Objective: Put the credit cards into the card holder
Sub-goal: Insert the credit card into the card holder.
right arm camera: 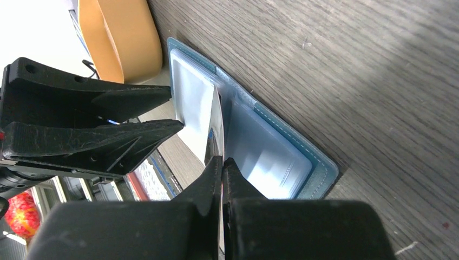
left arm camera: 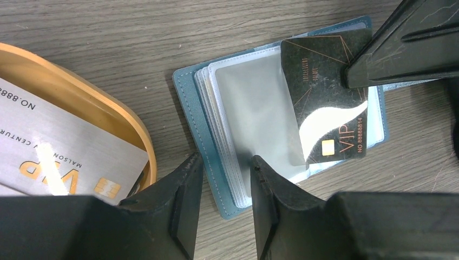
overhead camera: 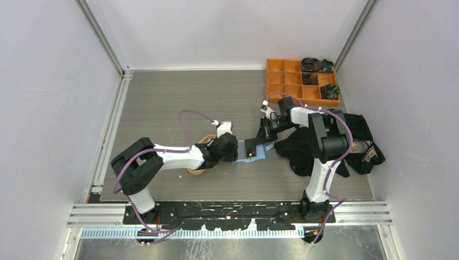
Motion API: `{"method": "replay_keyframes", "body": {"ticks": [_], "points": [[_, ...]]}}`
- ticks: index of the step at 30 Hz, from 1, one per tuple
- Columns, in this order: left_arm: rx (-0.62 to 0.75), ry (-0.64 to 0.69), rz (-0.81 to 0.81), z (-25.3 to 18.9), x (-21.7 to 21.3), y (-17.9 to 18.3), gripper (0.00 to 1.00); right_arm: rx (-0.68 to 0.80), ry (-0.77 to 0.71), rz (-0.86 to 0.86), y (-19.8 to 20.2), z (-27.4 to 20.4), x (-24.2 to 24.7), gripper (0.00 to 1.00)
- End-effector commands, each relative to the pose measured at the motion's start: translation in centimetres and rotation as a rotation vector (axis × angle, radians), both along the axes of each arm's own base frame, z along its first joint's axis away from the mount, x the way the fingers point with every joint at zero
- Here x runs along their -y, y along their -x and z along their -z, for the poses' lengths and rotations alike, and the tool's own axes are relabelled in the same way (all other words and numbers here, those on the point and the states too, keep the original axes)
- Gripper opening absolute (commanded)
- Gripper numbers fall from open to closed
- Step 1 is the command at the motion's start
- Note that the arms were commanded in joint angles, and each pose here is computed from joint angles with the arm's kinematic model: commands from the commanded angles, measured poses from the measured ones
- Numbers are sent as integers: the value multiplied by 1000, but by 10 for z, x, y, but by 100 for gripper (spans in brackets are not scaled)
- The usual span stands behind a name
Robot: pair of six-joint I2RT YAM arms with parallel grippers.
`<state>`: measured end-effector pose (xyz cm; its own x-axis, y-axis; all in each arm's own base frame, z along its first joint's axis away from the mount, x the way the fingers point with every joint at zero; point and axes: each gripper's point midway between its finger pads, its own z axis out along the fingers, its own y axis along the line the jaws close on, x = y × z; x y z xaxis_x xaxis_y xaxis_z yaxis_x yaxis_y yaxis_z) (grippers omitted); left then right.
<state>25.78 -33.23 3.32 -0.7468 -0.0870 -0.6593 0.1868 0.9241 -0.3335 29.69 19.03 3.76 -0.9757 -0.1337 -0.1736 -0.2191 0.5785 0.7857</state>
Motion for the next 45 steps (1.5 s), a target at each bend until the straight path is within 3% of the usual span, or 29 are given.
{"method": "replay_keyframes", "body": {"ticks": [1, 45], "points": [[-17, -41, 13, 7, -2, -1, 37, -38, 28, 23, 2, 5, 0, 1], [-37, -30, 44, 7, 7, 0, 37, -155, 54, 101, 8, 15, 5, 1]]}}
